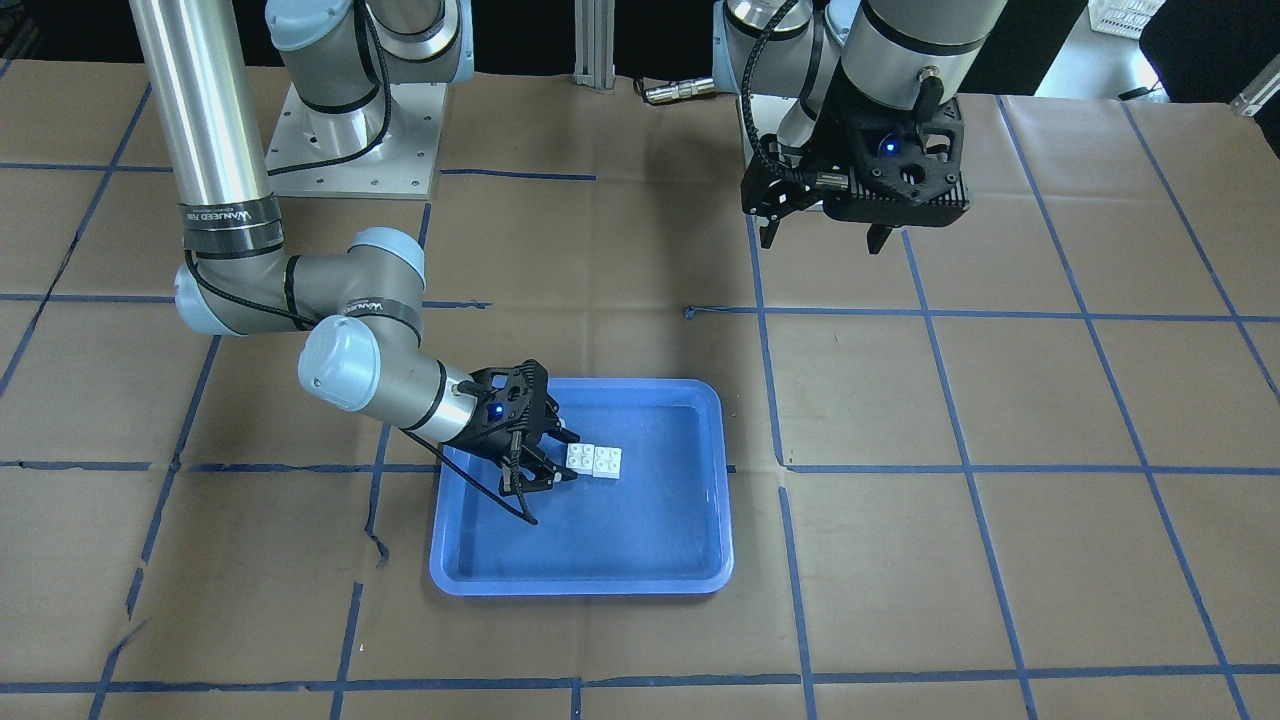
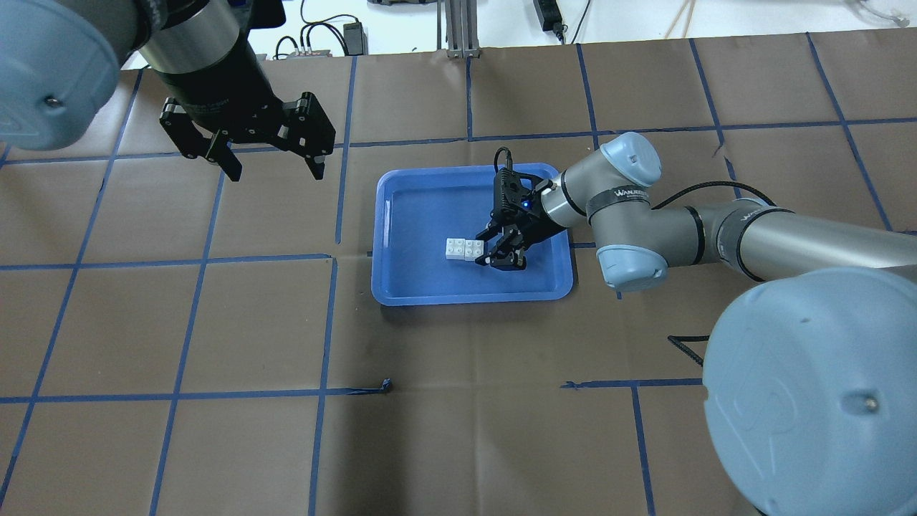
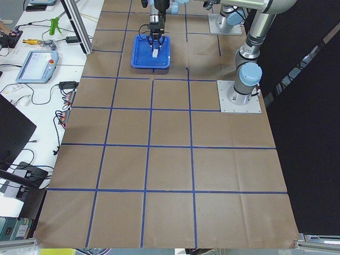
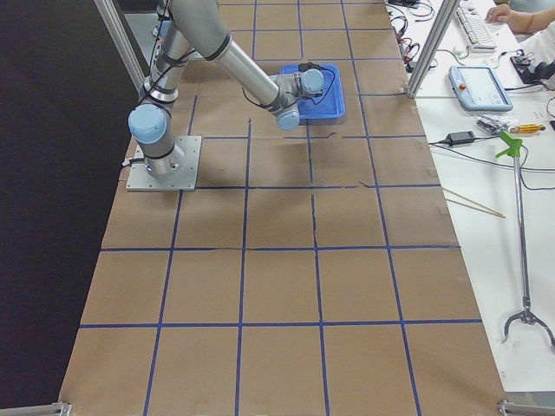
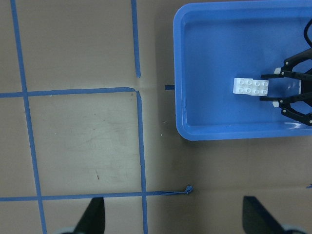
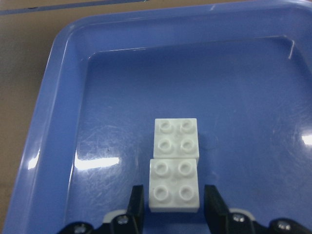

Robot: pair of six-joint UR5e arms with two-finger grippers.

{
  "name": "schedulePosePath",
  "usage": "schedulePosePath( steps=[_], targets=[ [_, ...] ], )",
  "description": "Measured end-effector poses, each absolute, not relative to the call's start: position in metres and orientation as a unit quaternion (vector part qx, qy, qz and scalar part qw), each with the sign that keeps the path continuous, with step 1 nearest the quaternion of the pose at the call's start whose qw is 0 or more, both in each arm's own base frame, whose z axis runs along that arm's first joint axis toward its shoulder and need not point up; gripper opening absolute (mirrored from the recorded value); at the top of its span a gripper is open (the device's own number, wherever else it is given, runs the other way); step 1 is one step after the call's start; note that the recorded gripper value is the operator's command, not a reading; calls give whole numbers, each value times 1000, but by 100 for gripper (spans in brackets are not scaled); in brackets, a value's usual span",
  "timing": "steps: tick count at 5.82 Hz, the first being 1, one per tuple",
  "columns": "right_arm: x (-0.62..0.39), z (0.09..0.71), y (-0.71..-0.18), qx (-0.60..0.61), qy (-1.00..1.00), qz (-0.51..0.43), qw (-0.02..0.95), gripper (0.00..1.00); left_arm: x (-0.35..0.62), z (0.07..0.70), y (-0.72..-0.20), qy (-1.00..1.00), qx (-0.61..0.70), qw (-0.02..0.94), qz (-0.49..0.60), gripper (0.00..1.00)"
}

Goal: Assemble white blocks and place on blue tray

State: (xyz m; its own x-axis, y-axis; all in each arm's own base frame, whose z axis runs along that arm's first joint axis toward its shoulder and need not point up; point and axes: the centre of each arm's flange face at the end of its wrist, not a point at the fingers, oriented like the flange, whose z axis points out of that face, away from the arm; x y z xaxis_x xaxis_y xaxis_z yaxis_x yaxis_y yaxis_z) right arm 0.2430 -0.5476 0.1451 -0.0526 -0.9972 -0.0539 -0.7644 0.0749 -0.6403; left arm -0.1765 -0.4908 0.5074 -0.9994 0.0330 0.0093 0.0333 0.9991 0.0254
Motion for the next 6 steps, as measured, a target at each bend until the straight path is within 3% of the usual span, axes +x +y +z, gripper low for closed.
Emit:
schedulePosePath(
  steps=[2,6],
  targets=[
    [239,171,-563,-608,726,-222,231,100,-177,508,-491,-1000,-17,5,-13,99],
    [186,264,-570,-496,853,-120,113,100,-176,507,-491,-1000,-17,3,-13,99]
  ],
)
